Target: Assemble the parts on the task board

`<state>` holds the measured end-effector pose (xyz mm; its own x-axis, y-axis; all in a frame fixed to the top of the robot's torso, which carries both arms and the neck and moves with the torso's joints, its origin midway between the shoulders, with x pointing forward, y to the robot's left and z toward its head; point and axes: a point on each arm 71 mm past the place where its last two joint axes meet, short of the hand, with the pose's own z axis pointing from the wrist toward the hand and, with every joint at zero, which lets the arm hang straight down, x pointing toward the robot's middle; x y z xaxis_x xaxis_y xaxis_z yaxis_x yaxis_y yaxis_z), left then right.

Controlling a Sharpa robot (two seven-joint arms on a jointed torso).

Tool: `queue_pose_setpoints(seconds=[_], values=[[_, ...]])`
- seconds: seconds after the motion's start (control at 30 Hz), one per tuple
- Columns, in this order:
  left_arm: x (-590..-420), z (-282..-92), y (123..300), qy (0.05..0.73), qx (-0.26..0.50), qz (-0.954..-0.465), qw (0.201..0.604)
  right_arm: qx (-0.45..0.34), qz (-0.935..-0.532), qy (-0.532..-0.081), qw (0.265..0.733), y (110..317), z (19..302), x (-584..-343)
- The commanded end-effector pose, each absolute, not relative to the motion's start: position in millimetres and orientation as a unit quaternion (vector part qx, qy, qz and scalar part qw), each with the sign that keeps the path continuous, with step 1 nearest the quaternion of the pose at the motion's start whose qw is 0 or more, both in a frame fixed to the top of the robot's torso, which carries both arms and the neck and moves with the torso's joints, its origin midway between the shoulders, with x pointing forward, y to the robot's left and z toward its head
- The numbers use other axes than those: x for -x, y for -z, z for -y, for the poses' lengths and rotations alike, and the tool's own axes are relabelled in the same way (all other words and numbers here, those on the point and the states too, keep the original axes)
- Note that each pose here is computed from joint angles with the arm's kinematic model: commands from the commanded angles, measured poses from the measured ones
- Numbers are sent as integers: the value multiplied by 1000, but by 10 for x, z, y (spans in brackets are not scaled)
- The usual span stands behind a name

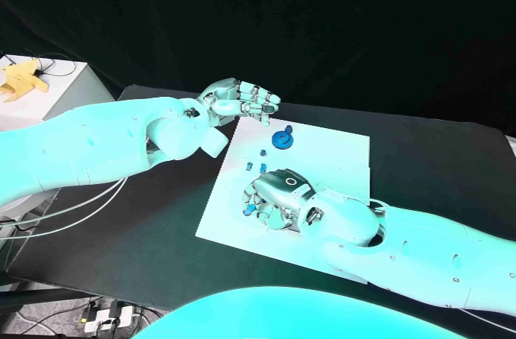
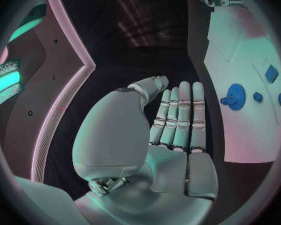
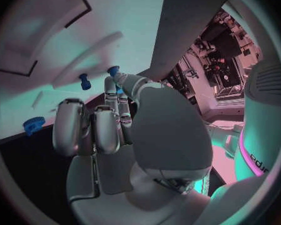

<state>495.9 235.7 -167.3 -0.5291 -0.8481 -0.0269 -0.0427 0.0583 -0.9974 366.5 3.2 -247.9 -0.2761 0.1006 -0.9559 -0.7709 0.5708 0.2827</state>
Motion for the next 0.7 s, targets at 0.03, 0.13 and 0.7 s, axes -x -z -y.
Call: queue_pose_setpoints(seconds=[0.03,0.13,0.7], values=[[-4952,-2336,1659,599,344,-642,334,260,-704,-369,549,2535,-36,-3661],[-4952,-2333,1658,599,344,-642,334,264,-704,-367,548,2539,-57,-3651],[-4940,-2311,1655,601,347,-640,329,259,-704,-377,543,2533,-90,-3614]])
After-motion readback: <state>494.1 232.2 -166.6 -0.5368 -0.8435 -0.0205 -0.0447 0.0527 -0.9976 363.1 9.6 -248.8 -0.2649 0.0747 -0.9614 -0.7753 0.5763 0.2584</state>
